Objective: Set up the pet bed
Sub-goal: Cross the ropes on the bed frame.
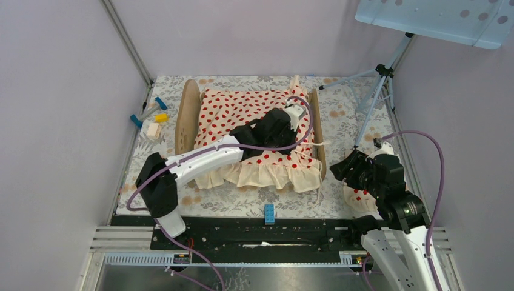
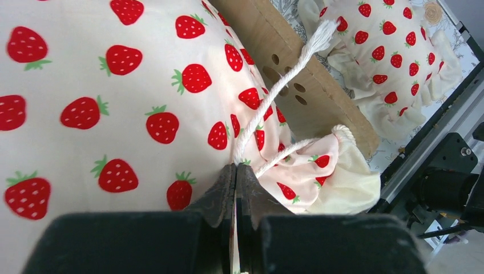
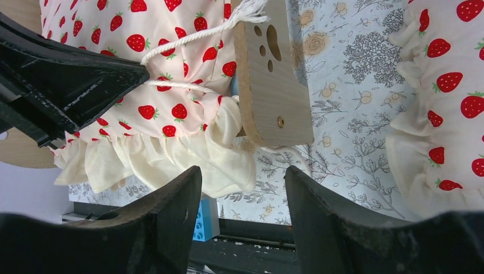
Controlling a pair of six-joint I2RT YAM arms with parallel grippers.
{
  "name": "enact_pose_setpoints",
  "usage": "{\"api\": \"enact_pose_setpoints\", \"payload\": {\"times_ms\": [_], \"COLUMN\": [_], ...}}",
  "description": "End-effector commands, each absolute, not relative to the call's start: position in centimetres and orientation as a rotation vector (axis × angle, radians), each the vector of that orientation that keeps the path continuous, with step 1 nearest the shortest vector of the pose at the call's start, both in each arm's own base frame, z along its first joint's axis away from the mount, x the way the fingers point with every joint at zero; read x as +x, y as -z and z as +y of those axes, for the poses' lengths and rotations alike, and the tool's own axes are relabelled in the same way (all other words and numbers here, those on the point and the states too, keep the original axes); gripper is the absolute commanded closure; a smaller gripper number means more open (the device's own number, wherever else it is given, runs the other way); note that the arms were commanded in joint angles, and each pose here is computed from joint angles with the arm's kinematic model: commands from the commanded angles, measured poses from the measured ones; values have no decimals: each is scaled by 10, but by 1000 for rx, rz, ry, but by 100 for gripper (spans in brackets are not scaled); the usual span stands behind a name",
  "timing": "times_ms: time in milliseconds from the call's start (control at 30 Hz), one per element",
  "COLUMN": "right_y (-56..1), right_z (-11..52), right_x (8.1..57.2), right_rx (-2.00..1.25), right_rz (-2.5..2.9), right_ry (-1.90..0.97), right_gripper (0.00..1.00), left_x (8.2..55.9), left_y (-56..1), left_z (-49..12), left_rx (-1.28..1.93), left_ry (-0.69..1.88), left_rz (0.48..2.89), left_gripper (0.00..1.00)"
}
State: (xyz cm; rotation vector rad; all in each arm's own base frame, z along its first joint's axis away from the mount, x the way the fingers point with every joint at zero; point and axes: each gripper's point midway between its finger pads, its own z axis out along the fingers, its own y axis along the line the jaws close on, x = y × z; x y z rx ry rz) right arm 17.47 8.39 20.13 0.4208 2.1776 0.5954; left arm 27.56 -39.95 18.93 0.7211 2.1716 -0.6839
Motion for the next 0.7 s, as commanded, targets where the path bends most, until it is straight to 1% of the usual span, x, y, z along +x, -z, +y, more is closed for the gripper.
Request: {"api": "enact_pose_setpoints", "payload": {"times_ms": [0,167,667], "right_y": [-206,-204,-202], "right_z": [86,86,87], "right_x": [181,182,183], "right_rx": [422,425,427], "right_rz": [2148,2152,2153], "right_ry": [-613,-611,-613], "right_gripper": [37,37,37], "left_x": [284,281,275], "left_y": [-226,-237,-245], "left_z": [-388,-386,-378], "left_rx": [676,697,742], "left_ry": [676,694,669], "left_rz": [2077,2057,2062], "left_gripper": [100,100,100]}}
